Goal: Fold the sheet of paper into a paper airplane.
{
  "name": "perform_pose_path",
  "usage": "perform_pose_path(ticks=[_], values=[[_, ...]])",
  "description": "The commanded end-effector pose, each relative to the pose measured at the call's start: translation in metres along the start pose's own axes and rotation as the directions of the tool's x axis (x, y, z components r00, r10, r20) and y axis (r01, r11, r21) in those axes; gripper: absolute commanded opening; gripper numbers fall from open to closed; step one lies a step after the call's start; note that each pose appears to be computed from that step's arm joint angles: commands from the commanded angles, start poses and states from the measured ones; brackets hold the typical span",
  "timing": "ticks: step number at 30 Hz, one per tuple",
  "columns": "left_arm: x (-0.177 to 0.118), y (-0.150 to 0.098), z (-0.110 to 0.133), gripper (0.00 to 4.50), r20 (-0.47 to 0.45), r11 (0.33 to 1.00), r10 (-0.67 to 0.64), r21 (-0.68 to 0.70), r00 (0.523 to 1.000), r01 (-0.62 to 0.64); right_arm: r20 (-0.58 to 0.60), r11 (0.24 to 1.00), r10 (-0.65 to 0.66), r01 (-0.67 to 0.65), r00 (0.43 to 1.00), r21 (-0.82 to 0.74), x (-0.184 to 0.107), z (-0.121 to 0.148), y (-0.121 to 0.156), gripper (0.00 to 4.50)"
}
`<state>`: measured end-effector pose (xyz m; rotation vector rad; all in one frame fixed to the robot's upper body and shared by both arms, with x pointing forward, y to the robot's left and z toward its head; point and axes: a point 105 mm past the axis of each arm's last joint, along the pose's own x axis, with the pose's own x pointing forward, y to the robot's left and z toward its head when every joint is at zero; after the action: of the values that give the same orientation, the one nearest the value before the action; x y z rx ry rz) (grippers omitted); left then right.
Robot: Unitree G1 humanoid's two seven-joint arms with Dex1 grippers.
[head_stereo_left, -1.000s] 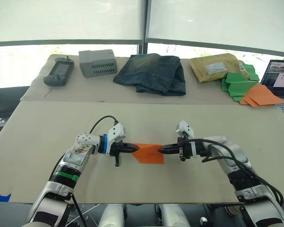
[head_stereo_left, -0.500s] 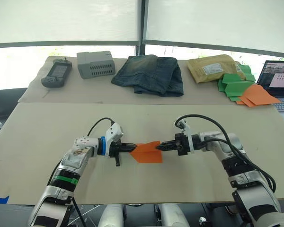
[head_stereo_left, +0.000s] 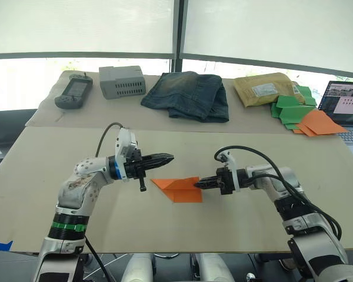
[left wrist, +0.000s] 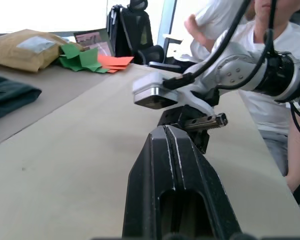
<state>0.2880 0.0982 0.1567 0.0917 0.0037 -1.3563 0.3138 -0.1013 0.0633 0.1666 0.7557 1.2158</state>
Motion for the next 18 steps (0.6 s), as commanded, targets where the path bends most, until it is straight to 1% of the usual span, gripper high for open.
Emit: perform_pose_path(ticks=[1,5,11,13,18], values=[[0.006,-0.013,-0.022,0.0,-0.135,0.993,-0.06,0.097,0.989,0.074,-0.096,0.988,-0.063,0.075,0.993,0.132,0.005,-0.04,-0.015,0.03],[0.008,-0.007,-0.042,0.0,-0.201,0.989,-0.04,0.132,0.979,0.067,-0.092,0.988,-0.07,0.082,0.993,0.129,0.005,-0.038,-0.016,0.03],[0.015,0.007,-0.052,0.0,-0.201,0.984,0.01,0.177,0.98,0.027,-0.09,0.988,-0.069,0.081,0.994,0.13,0.002,-0.038,-0.015,0.03],[0.017,0.008,-0.057,0.0,-0.208,0.984,0.004,0.173,0.978,0.032,-0.089,0.988,-0.07,0.081,0.994,0.129,0.001,-0.038,-0.015,0.03],[0.022,0.0,-0.075,0.0,-0.247,0.986,-0.011,0.16,0.969,0.052,-0.082,0.989,-0.072,0.082,0.994,0.125,0.0,-0.039,-0.014,0.03]])
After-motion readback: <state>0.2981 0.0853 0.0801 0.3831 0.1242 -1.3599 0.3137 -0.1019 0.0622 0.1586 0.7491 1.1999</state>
